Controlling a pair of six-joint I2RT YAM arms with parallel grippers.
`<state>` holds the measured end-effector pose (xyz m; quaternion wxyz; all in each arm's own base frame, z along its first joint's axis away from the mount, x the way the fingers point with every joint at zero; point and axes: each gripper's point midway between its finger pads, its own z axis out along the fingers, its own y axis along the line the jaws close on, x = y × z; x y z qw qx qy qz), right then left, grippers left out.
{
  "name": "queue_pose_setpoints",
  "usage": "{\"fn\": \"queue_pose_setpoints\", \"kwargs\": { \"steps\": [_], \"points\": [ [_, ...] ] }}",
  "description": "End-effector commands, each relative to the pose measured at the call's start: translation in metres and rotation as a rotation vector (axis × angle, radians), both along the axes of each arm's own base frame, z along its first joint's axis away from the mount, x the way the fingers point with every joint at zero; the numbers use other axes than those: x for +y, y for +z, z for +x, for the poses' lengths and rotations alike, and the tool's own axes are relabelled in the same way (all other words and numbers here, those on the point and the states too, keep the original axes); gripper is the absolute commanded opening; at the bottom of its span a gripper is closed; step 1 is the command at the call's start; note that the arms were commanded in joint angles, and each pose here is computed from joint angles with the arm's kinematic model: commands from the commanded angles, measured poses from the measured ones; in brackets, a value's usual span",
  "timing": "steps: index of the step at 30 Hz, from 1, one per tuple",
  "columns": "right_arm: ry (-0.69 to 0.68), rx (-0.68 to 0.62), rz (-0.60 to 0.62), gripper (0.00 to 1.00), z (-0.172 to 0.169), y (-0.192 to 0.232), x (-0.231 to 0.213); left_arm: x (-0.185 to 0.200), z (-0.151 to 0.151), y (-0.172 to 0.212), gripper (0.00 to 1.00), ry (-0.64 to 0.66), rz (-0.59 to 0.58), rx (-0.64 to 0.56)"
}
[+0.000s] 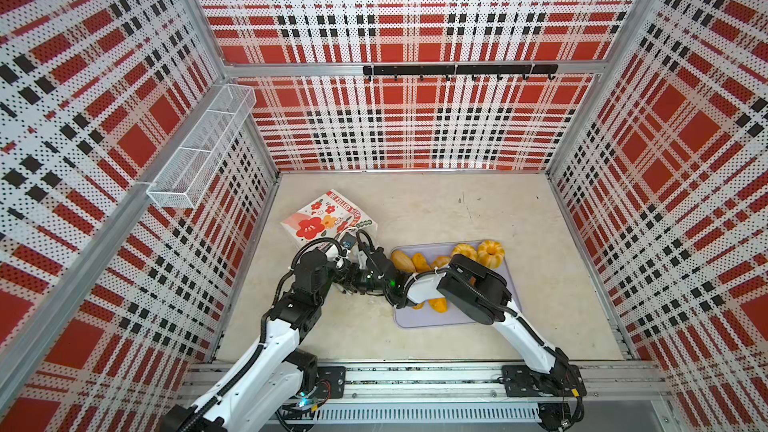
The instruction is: Take the fake bread out of the paper bag
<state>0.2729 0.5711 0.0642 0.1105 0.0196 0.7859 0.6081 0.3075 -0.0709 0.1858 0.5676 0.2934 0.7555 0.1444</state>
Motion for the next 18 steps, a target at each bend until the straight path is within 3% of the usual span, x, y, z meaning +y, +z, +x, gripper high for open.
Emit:
{"fn": "queue_pose_setpoints", "kwargs": {
  "steps": [1, 9, 18],
  "points": [
    [0.016, -0.09, 0.036, 0.15, 0.014, 0.04, 0.0, -0.006, -0.003, 0.004, 0.0, -0.038, -0.018, -0.015],
    [-0.045, -0.07, 0.048, 0.23, 0.046, 0.05, -0.006, -0.009, -0.004, 0.001, 0.0, -0.057, -0.02, -0.007],
    [-0.004, -0.109, 0.094, 0.21, 0.045, 0.08, 0.002, -0.012, -0.002, -0.003, 0.0, -0.057, -0.029, 0.006]
  ]
}}
